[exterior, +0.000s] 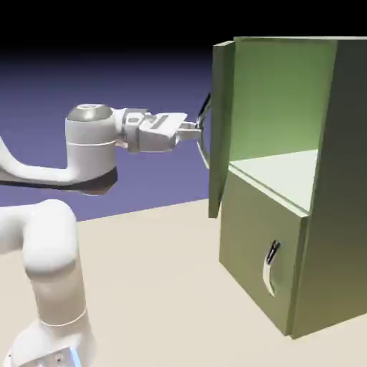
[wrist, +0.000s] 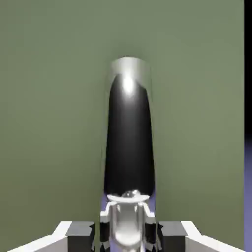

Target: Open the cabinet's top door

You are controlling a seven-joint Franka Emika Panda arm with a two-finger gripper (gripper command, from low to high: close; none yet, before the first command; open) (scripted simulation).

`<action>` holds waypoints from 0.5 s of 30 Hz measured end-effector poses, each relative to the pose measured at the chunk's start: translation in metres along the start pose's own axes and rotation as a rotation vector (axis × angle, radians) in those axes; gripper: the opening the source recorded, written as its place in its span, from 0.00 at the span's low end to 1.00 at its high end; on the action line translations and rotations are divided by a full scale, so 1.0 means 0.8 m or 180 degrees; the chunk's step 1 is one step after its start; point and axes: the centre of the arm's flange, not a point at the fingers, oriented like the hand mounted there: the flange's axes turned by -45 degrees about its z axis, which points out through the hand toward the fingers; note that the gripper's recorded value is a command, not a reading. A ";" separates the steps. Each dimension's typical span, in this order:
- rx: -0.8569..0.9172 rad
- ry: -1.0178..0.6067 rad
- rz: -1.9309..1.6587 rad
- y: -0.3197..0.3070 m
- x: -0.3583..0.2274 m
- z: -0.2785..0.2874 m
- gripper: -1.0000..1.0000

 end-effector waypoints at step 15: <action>-0.0983 0.0003 -0.0005 -0.074 0.000 -0.108 0.00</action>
